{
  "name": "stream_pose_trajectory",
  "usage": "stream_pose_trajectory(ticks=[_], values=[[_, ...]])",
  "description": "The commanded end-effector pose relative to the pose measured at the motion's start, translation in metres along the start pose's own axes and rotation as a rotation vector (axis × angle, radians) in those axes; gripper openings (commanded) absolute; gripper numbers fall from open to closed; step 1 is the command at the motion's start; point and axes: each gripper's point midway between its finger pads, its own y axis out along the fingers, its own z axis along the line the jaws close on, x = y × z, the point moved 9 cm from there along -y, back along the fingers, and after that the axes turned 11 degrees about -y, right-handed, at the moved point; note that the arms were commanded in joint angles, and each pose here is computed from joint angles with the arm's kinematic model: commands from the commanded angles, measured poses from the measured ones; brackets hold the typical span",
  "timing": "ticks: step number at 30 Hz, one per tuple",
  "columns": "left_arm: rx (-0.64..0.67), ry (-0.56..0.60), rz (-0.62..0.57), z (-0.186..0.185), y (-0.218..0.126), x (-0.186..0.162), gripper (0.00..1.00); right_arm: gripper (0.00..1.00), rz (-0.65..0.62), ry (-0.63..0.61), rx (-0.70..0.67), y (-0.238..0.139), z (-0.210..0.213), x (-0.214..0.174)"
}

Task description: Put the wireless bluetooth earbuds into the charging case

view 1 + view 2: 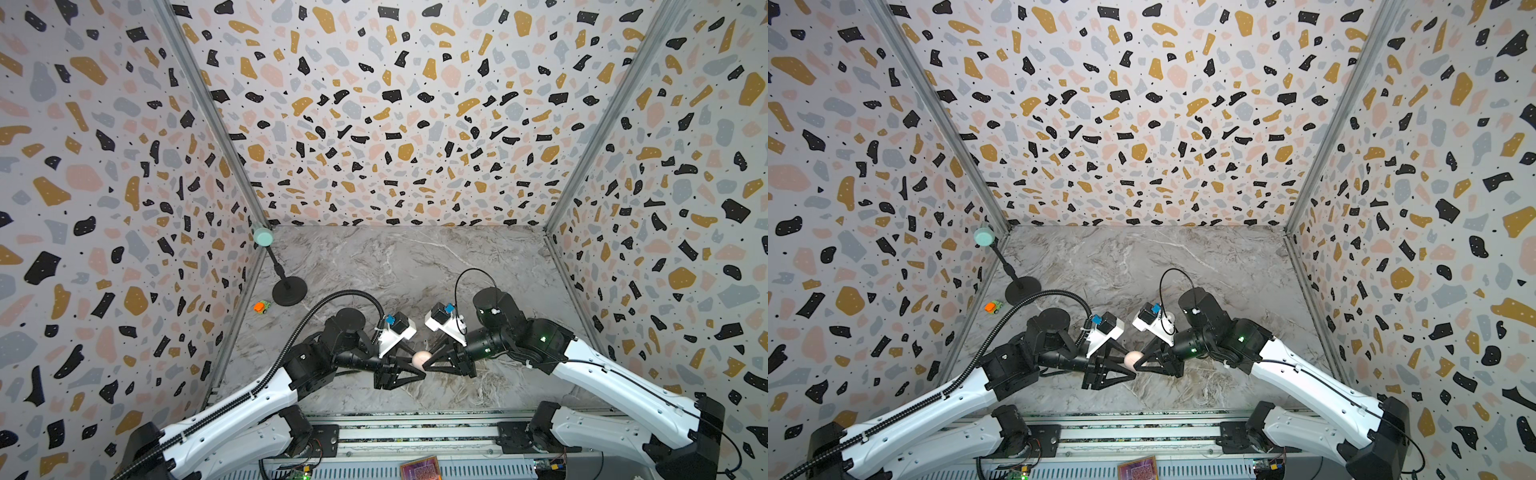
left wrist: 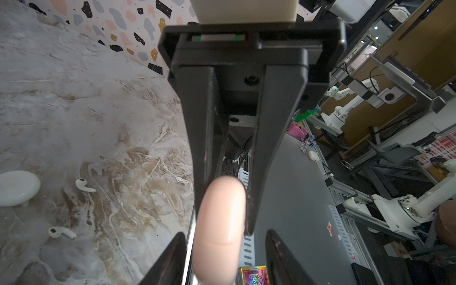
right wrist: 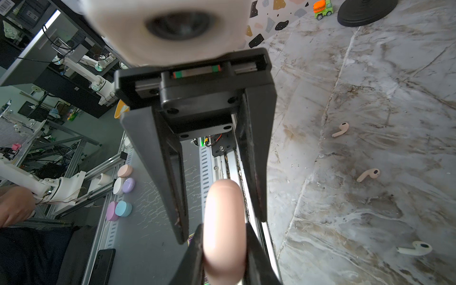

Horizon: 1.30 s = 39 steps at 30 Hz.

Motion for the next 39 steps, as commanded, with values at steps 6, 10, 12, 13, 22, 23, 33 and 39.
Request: stream_pose_trajectory(ticks=[6,10,12,13,22,23,33,39], values=[[-0.043,0.040,-0.014,-0.0028,0.0001,0.0039,0.39,0.00,-0.019,-0.029,0.012,-0.0037,0.0052,0.0078],[-0.046,0.033,-0.006,-0.0012,0.0017,0.0038,0.34,0.00,-0.016,-0.027,0.009,-0.0030,0.0048,0.0073],[-0.051,0.036,-0.003,-0.0017,0.0021,0.0039,0.33,0.00,-0.016,-0.028,0.017,-0.0024,0.0059,0.0078],[-0.052,0.037,-0.005,-0.0021,0.0016,0.0043,0.32,0.00,-0.016,-0.026,0.017,-0.0022,0.0056,0.0079],[-0.067,0.034,0.000,-0.0029,0.0019,0.0031,0.29,0.00,-0.018,-0.033,-0.008,-0.0031,0.0056,0.0083],[-0.069,0.034,-0.002,-0.0032,0.0017,0.0037,0.29,0.00,-0.017,-0.031,-0.005,-0.0026,0.0051,0.0078],[-0.078,0.048,-0.012,-0.0059,0.0012,0.0075,0.17,0.00,0.002,-0.028,-0.009,0.0042,0.0030,0.0059],[0.004,0.049,-0.078,-0.0048,-0.0048,0.0108,0.00,0.41,-0.013,-0.041,-0.063,-0.0015,0.0040,0.0080]])
